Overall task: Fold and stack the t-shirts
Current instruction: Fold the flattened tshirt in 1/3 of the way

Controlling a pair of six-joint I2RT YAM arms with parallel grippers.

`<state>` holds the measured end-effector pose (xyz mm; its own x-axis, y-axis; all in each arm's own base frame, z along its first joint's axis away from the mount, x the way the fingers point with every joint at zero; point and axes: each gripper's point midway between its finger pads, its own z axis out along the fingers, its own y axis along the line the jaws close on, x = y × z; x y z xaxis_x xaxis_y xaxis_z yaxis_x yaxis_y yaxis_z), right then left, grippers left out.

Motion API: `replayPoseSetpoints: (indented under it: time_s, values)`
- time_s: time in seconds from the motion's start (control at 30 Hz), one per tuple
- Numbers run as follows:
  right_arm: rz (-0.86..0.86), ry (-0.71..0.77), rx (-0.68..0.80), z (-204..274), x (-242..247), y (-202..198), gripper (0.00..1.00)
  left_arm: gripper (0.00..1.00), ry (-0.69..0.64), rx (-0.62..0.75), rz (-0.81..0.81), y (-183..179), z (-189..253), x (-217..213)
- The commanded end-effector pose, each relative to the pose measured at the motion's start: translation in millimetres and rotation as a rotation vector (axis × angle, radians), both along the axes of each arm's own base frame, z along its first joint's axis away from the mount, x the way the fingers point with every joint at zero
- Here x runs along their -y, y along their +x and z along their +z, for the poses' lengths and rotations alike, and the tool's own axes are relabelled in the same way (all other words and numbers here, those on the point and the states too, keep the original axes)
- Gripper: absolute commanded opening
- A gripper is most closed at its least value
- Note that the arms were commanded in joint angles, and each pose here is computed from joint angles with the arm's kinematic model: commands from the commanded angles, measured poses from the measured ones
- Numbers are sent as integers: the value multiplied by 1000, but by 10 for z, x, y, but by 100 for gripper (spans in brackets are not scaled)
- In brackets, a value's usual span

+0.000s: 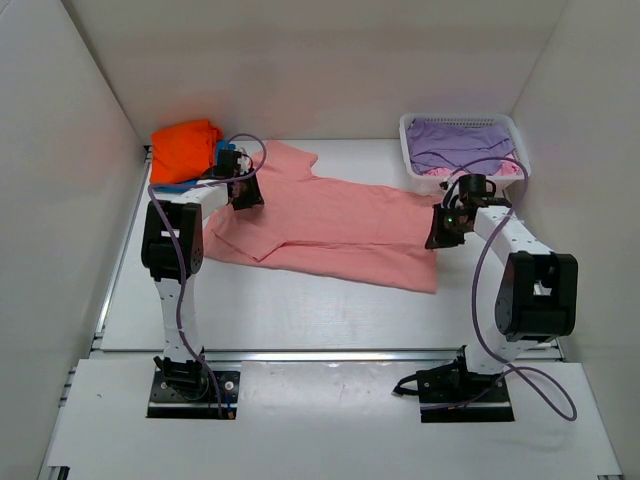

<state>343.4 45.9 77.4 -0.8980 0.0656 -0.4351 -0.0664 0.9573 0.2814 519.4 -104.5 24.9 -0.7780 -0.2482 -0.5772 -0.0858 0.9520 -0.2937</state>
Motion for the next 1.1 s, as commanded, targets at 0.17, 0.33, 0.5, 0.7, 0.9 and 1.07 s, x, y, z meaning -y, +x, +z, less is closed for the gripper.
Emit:
replayPoseSetpoints:
  time_s: [0.17, 0.33, 0.5, 0.7, 0.9, 1.07]
  values:
    - [-79, 8, -126, -99, 179, -264, 0, 52, -9, 2, 17, 9, 91, -68]
    - [-74, -2, -175, -243, 198, -332, 0, 53, 9, 0, 22, 16, 108, -126]
    - [-100, -53, -216, -420, 336, -293, 0, 54, 25, -13, 17, -11, 101, -182]
    - [-134, -200, -244, -377, 510, -265, 0, 55, 31, 41, 23, -61, 307, -285]
    - [-164, -369, -119, -89, 656, -180, 55, 57, 31, 85, -14, -175, 612, -258]
    - [-161, -298, -19, 192, 480, -227, 58, 58, 45, 97, -40, -626, 773, -212]
